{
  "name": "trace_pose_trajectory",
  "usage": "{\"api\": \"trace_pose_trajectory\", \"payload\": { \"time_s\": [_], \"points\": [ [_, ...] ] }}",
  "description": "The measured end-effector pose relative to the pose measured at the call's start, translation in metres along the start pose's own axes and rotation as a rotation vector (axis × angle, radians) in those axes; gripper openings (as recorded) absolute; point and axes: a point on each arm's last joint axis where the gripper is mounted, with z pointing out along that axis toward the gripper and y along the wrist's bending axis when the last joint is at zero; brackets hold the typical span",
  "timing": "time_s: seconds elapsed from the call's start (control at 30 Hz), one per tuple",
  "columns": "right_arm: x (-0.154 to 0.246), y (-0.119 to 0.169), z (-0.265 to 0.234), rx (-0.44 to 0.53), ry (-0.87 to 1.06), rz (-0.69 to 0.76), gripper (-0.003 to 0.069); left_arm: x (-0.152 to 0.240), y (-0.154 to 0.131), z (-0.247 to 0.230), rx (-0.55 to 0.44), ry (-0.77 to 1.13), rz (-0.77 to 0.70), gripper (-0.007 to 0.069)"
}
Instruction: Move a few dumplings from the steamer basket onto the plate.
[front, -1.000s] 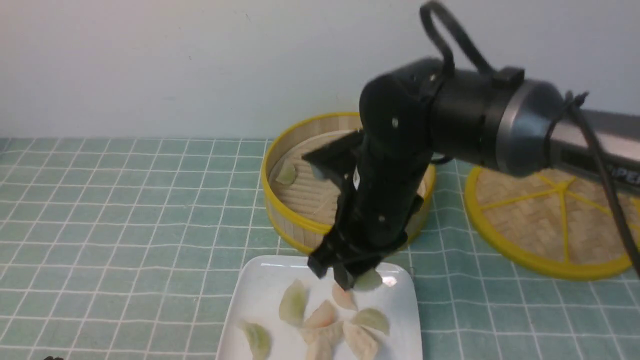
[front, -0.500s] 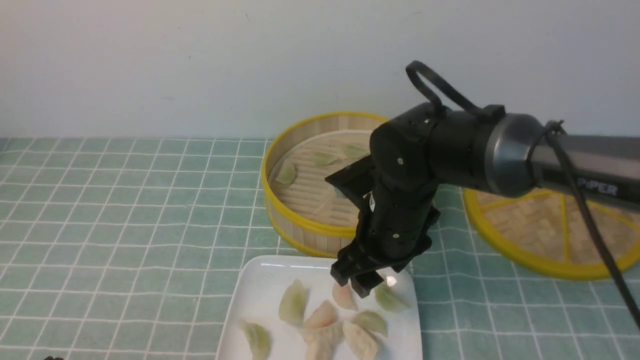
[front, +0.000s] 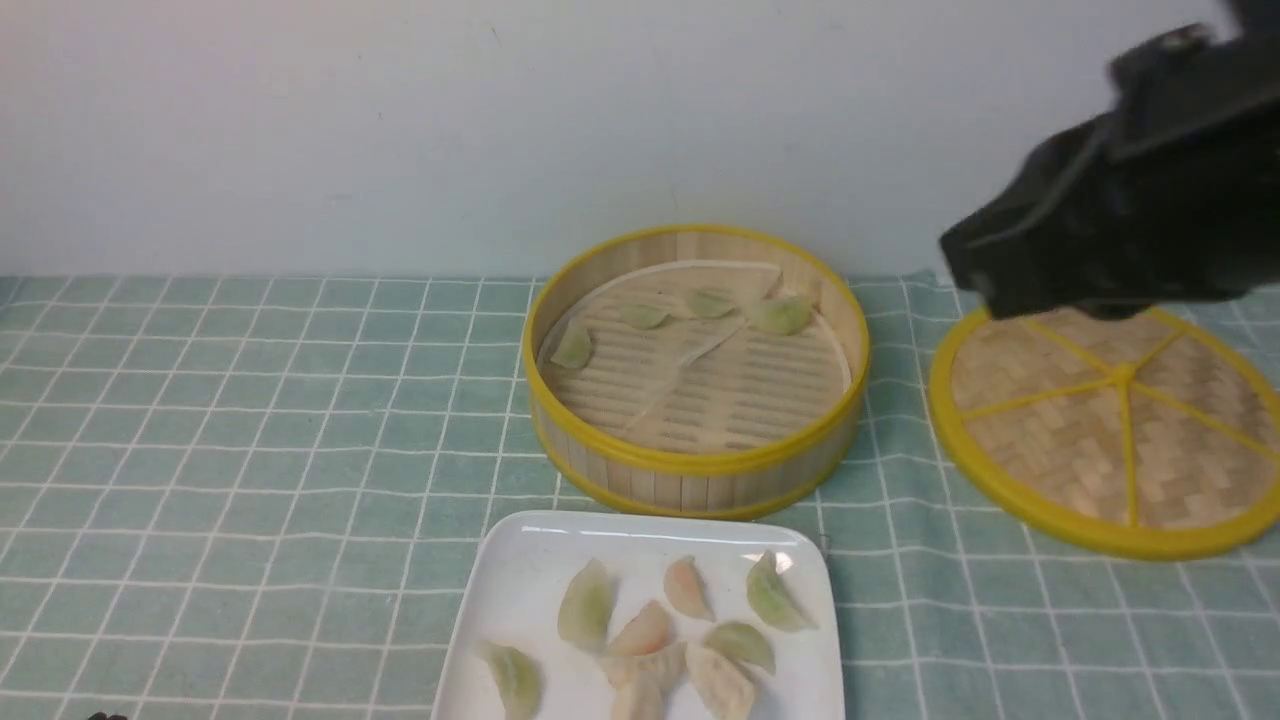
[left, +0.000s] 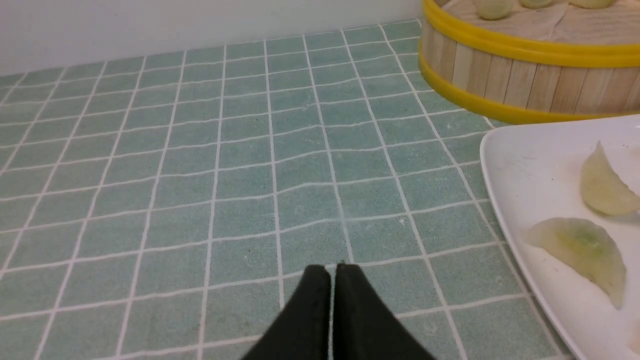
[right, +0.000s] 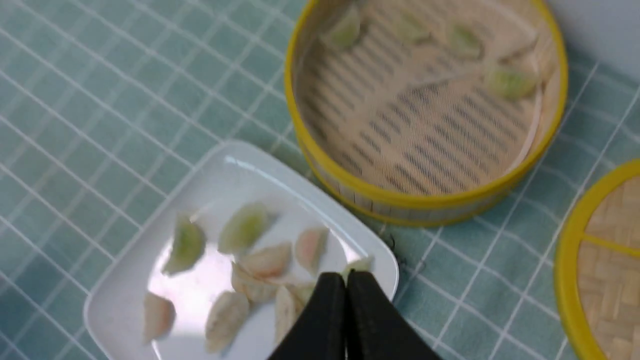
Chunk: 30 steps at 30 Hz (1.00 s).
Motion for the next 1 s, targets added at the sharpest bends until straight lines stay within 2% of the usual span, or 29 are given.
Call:
{"api": "trace_pose_trajectory", "payload": {
  "time_s": [0.17,0.2,0.47,0.7,0.83,0.93,0.97,1.0],
  "points": [
    [0.052,-0.008,-0.036,-0.058,-0.31,0.006,-0.0014,0.0,0.0,0.0,0.0,0.0,0.0,-0.0006],
    [0.056,-0.008,-0.037,-0.058,-0.307,0.006,-0.0014,0.0,0.0,0.0,0.0,0.0,0.0,-0.0006],
    [0.138,-0.021,-0.07,-0.13,-0.678,0.021,-0.0014,0.0,0.0,0.0,0.0,0.0,0.0,-0.0006],
    [0.188,-0.029,-0.095,-0.142,-0.872,0.0,-0.0014,0.0,0.0,0.0,0.0,0.001,0.0,-0.0006],
    [0.214,-0.035,-0.083,-0.075,-0.892,-0.038,-0.0015,0.0,0.0,0.0,0.0,0.001,0.0,-0.0006],
    [0.23,-0.043,-0.058,0.124,-0.84,-0.006,-0.0015,0.0,0.0,0.0,0.0,0.001,0.0,-0.0006],
    [0.232,-0.044,-0.054,0.139,-0.828,-0.001,-0.0015,0.0,0.0,0.0,0.0,0.001,0.0,-0.0006],
    [0.237,-0.048,-0.047,0.213,-0.804,0.021,-0.0015,0.0,0.0,0.0,0.0,0.001,0.0,-0.0006]
  ]
}}
